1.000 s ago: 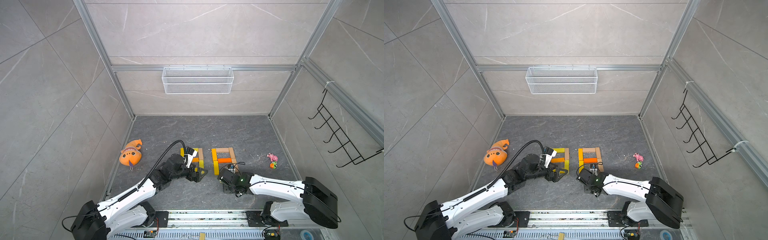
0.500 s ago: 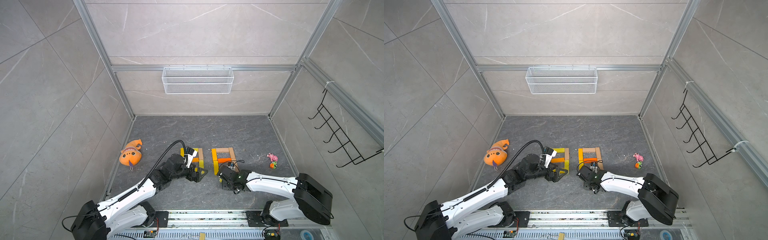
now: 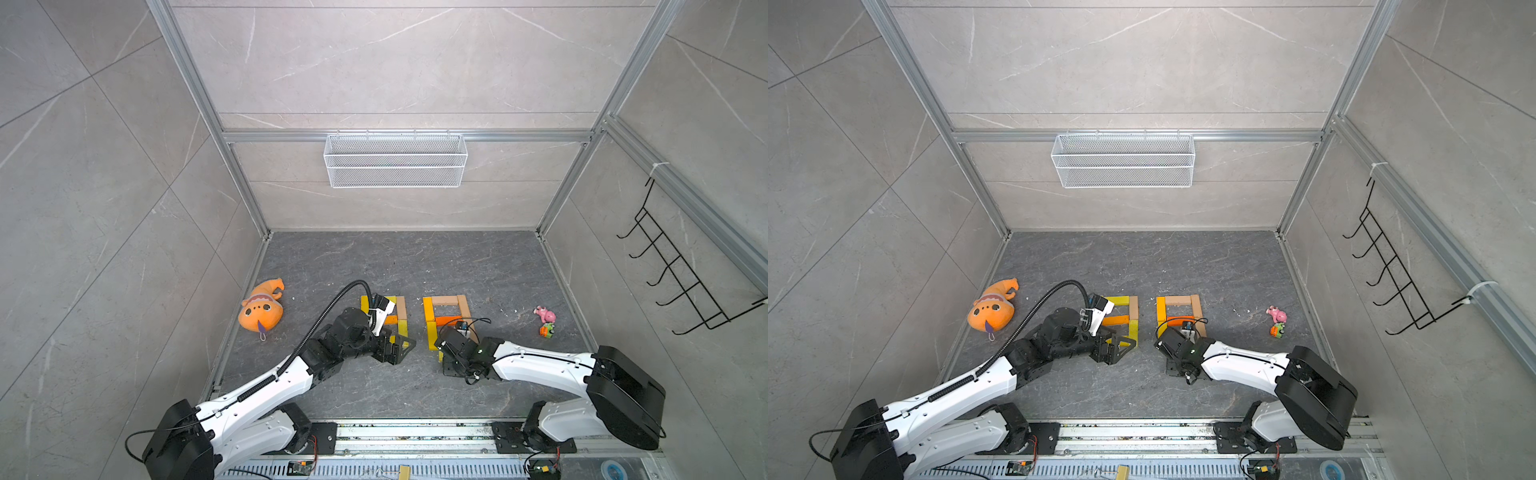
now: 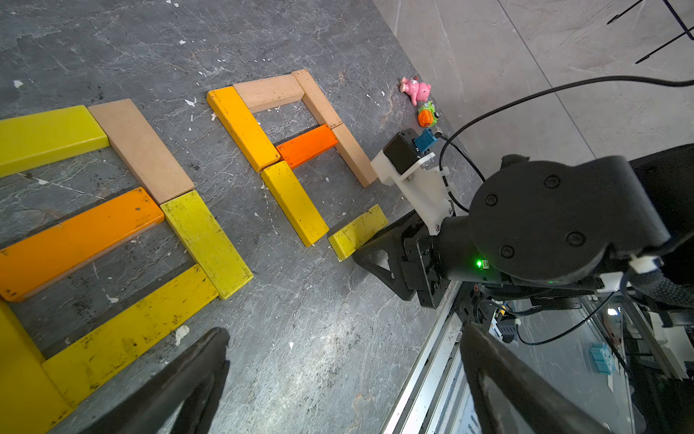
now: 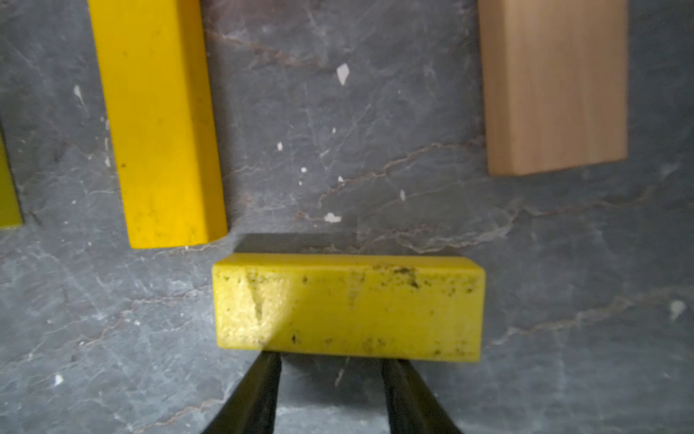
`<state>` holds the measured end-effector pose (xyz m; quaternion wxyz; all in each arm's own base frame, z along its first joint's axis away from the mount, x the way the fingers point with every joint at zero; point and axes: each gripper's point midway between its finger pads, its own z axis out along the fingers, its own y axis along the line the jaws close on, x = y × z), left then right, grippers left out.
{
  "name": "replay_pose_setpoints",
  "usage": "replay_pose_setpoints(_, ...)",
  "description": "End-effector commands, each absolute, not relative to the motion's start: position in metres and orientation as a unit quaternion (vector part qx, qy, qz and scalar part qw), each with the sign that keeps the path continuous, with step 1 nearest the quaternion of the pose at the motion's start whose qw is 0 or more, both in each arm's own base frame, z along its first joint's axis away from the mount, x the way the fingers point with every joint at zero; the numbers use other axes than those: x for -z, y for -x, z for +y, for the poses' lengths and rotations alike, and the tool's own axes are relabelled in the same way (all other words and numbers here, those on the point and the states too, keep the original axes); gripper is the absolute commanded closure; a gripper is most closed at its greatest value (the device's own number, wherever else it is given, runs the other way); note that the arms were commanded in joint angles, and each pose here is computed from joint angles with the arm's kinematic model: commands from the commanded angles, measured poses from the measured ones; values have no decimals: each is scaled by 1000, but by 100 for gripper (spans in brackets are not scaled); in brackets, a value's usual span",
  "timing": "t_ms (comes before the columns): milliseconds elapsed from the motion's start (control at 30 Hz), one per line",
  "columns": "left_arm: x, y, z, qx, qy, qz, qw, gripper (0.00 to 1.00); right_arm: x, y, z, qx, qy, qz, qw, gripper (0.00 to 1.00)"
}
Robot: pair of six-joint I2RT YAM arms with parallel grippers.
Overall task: Assemble the number 8 with building blocks
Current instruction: Assemble the building block at the center of the board.
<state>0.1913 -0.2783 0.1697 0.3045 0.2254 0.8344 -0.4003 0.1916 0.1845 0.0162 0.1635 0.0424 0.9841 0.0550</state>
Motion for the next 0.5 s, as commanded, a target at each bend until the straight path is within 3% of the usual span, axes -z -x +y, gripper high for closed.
replay_pose_setpoints(0, -178, -194, -284, 410, -230, 824, 315, 1, -6, -188, 177, -42, -45, 987, 145, 53)
replay_pose_setpoints(467, -174, -194, -283, 406, -228, 828, 312, 1, 1, -194, 171, -31, -42, 989, 139, 55)
